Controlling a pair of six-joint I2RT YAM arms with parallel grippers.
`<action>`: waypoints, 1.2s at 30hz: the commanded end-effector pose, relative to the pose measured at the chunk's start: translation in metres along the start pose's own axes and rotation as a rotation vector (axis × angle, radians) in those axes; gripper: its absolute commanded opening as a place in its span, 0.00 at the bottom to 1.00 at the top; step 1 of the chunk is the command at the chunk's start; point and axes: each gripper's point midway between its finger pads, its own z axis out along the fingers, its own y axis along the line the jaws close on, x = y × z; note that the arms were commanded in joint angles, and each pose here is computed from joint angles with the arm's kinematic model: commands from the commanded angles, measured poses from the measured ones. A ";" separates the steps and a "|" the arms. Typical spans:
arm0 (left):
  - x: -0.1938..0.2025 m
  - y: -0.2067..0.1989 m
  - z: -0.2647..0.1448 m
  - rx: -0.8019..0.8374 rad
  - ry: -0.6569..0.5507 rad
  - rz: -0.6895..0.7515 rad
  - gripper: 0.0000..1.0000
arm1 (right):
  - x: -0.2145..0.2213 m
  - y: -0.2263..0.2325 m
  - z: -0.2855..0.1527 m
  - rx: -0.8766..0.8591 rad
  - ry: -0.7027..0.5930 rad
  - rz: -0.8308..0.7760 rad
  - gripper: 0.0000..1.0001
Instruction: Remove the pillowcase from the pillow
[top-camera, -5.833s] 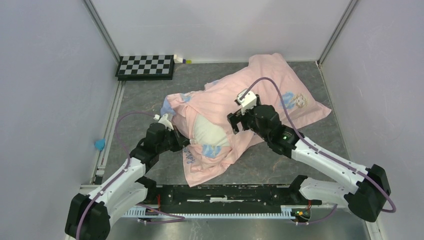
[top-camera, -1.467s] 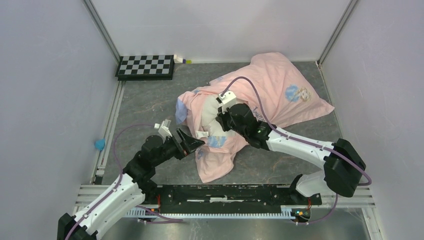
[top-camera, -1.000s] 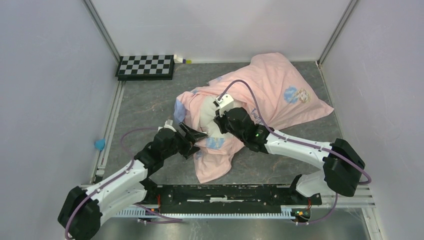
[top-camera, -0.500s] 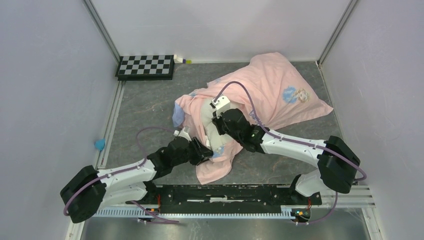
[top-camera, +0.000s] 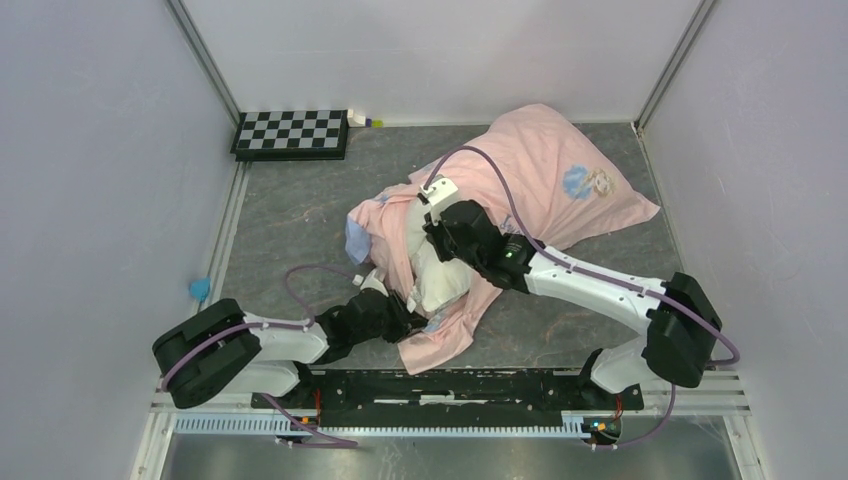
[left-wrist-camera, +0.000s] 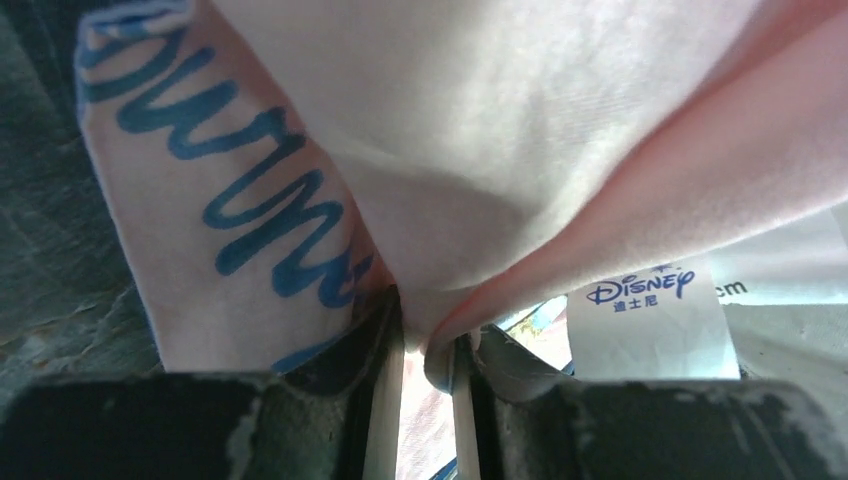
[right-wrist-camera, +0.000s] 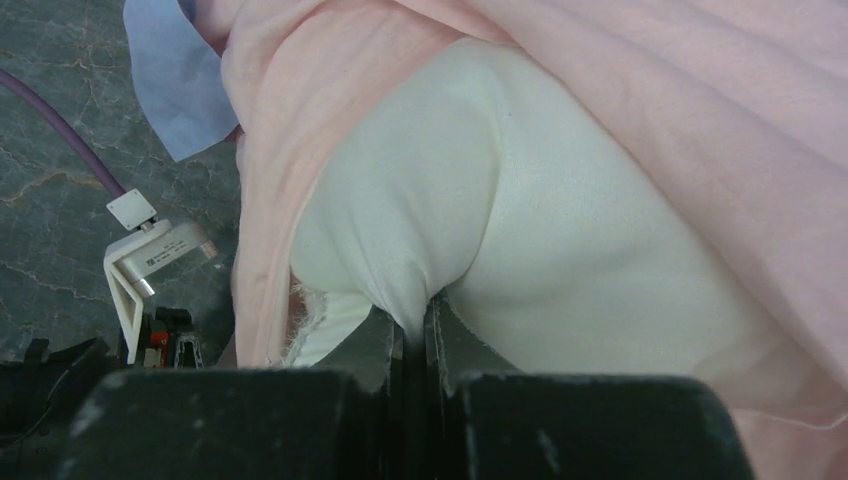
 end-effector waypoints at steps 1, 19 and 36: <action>0.005 0.027 -0.006 -0.118 0.008 0.084 0.28 | -0.119 -0.019 -0.054 0.021 -0.322 0.108 0.00; -0.131 -0.016 -0.054 -0.176 -0.217 0.343 0.67 | -0.038 -0.037 -0.105 -0.024 -0.181 0.018 0.00; -0.116 -0.120 -0.136 -0.145 -0.389 0.734 0.89 | -0.039 -0.012 -0.058 -0.099 -0.173 0.018 0.00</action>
